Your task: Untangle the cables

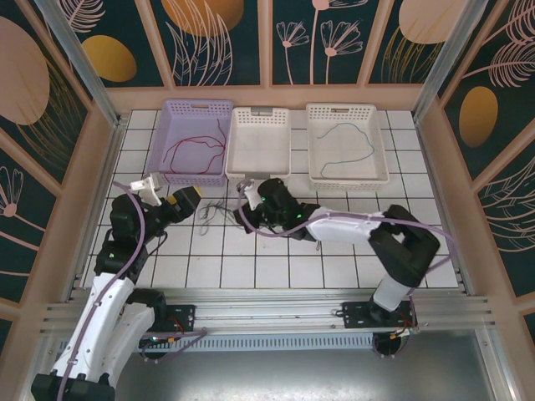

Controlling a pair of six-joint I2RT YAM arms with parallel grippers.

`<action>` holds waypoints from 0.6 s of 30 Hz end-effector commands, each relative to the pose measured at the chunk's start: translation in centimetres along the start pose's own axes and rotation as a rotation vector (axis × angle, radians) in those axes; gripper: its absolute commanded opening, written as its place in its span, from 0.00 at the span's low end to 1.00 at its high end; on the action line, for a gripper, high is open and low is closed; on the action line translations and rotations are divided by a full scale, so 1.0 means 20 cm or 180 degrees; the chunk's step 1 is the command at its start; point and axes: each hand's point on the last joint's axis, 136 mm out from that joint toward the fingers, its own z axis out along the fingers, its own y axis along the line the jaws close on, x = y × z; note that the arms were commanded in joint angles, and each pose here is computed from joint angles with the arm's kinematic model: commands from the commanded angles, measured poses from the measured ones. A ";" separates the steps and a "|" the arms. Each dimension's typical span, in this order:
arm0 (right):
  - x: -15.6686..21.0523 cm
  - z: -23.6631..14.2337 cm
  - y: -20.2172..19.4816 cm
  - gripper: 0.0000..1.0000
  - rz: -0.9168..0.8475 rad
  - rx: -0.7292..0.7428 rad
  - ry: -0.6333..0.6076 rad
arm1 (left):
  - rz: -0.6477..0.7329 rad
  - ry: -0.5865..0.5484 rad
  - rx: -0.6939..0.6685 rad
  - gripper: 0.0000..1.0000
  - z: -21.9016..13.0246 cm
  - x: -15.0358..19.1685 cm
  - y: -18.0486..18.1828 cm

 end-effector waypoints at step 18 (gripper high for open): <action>-0.30 -0.38 0.26 0.00 0.0372 -0.0908 -0.0718 | -0.0320 0.0539 0.1061 0.57 0.14 0.40 -0.34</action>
